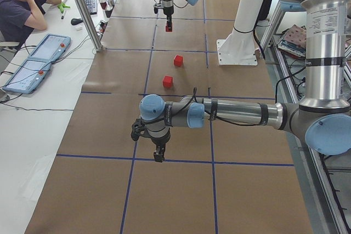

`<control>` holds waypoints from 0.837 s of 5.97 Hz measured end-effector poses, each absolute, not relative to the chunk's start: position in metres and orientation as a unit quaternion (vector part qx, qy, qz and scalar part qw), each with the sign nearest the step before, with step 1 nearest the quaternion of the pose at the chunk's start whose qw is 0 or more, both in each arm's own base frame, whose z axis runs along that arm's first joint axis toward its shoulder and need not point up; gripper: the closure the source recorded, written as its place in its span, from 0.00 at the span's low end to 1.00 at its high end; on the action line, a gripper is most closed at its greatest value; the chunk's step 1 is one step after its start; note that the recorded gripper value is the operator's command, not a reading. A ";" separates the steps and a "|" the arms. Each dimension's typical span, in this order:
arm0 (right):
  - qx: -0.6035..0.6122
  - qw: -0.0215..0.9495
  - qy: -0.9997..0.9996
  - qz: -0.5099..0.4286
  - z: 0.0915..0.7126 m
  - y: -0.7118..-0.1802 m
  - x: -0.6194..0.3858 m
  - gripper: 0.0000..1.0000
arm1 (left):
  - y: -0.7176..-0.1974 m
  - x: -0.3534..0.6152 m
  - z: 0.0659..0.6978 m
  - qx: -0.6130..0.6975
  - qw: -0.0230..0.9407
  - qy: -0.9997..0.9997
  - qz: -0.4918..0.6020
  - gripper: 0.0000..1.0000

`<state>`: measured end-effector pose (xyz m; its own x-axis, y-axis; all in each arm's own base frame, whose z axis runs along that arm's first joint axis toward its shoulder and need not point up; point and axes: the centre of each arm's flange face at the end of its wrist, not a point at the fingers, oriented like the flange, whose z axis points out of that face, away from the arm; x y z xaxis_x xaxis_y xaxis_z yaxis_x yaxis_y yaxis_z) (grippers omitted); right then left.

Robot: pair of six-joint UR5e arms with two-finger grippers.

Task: Form red blocks into L shape at center
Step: 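Carry the red cube with the right gripper toward the table center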

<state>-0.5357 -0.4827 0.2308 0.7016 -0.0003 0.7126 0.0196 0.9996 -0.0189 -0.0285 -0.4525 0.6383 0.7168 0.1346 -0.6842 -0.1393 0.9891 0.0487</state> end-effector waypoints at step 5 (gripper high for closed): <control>-0.029 0.926 -0.375 0.027 0.182 -0.443 -0.631 0.53 | -0.453 -0.027 0.639 -0.004 0.926 0.369 0.075 0.00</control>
<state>-0.6312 -0.4434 0.1824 0.7178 0.0708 0.6926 -0.0277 0.9969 -0.0732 -0.0271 -0.4526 0.6391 0.7164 0.1365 -0.6842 -0.1424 0.9886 0.0481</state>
